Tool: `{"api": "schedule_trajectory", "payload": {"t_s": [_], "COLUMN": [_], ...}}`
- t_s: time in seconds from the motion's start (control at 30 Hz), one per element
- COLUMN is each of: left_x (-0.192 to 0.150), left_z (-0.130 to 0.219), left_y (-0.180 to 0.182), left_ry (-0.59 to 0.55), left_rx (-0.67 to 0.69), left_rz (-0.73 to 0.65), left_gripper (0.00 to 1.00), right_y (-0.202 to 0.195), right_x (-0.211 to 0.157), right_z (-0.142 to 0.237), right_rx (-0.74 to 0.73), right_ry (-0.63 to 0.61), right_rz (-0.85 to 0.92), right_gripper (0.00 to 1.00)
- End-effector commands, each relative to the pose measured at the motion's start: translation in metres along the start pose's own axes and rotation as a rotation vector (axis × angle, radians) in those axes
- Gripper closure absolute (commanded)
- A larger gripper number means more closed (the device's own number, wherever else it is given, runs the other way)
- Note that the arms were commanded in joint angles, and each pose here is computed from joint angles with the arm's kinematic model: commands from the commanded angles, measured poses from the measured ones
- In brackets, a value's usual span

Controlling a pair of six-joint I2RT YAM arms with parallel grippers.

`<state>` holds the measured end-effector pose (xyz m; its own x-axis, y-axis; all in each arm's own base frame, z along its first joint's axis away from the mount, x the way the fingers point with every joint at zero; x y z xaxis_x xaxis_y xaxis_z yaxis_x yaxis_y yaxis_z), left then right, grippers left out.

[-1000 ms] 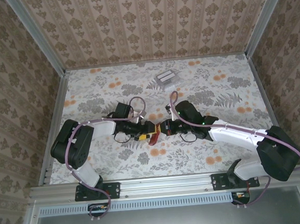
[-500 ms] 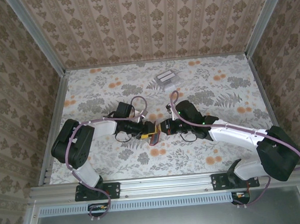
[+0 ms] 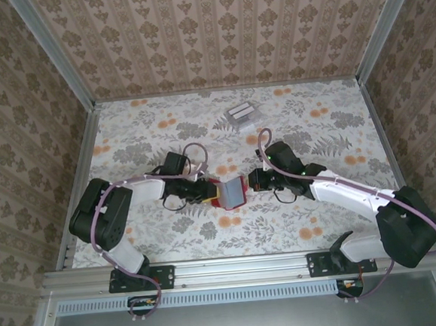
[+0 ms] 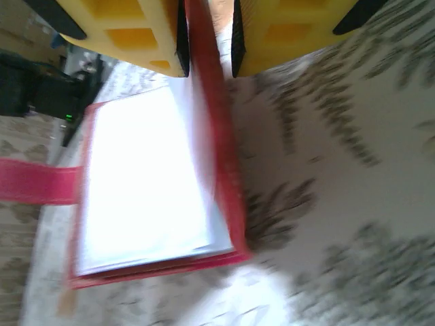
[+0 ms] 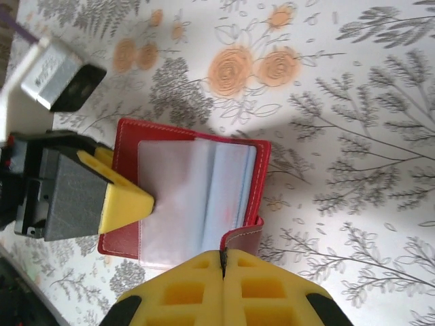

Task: Put the credit cards into the card holder
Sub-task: Open the card holder at the center of the table.

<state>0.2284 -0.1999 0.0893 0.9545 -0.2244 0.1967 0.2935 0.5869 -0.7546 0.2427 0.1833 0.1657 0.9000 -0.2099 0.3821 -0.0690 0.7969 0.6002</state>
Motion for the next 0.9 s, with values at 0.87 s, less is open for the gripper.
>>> {"api": "schedule_trajectory", "payload": {"t_s": [0.87], "left_x": [-0.012], "left_z": [0.000], "left_y": [0.016], "left_ry": [-0.007], "left_rx": [0.044], "left_rz": [0.058], "left_gripper": [0.74], "right_y": [0.058], "right_x": [-0.010], "right_z": [-0.023], "right_rx": [-0.122], "right_ry": [0.149], "right_rz": [0.231], "right_gripper": [0.71]}}
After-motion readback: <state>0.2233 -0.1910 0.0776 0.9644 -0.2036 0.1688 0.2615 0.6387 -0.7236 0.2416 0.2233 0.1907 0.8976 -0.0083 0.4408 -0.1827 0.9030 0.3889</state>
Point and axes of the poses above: each hand's point on the last joint's axis, 136 mm out from that joint toward the fingers, its own z axis back along the fingers, its own y axis along the line the jaws close on, x = y × z, the point moved 8 cm from there along z, back along the fingers, and after that the axes turned 9 degrees about -z, right-handed, at the moved point
